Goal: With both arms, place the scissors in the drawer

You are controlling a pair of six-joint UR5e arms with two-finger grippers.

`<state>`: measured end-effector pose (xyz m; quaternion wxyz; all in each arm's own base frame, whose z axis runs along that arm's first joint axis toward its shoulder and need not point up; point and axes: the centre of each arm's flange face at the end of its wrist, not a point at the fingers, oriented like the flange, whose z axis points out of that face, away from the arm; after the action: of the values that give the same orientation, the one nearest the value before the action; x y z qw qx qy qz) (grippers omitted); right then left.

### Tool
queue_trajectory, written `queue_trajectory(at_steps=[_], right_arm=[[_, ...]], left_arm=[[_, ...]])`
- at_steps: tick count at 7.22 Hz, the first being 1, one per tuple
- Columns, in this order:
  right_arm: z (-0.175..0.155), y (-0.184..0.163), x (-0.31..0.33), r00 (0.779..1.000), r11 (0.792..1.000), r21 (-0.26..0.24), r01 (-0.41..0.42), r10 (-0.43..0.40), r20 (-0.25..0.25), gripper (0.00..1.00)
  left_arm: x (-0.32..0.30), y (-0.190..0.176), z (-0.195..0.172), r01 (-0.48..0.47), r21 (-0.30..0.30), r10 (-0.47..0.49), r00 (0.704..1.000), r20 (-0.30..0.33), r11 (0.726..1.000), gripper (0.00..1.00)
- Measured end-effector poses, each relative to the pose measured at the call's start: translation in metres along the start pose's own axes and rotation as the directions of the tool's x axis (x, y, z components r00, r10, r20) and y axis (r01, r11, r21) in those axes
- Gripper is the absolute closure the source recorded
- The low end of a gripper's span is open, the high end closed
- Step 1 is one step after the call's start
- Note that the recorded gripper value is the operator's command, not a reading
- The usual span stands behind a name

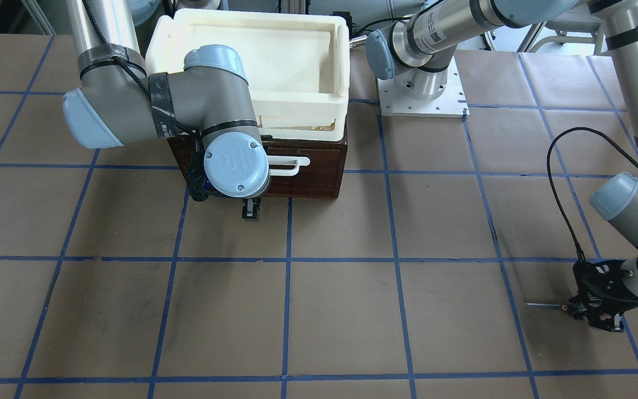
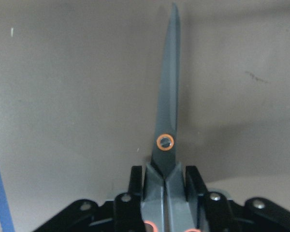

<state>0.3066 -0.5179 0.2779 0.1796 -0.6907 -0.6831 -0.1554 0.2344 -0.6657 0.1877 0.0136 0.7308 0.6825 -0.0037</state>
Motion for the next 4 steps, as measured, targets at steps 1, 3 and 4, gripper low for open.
queue_trajectory(at_steps=[1,3,4], right_arm=[[0.003,0.0,-0.001,1.0,1.0,0.001,0.0,0.0,-0.005,0.0],[0.012,0.001,-0.006,1.0,1.0,0.006,-0.001,0.001,-0.023,0.0],[0.016,0.001,-0.008,1.0,1.0,0.007,-0.002,0.002,-0.026,0.0]], left_arm=[[0.002,-0.006,-0.014,-0.002,0.013,0.002,1.0,-0.009,1.0,1.0],[0.007,-0.033,-0.06,-0.013,0.045,0.014,1.0,-0.028,0.999,1.0],[0.01,-0.056,-0.093,-0.008,0.047,0.009,0.999,-0.031,0.999,1.0]])
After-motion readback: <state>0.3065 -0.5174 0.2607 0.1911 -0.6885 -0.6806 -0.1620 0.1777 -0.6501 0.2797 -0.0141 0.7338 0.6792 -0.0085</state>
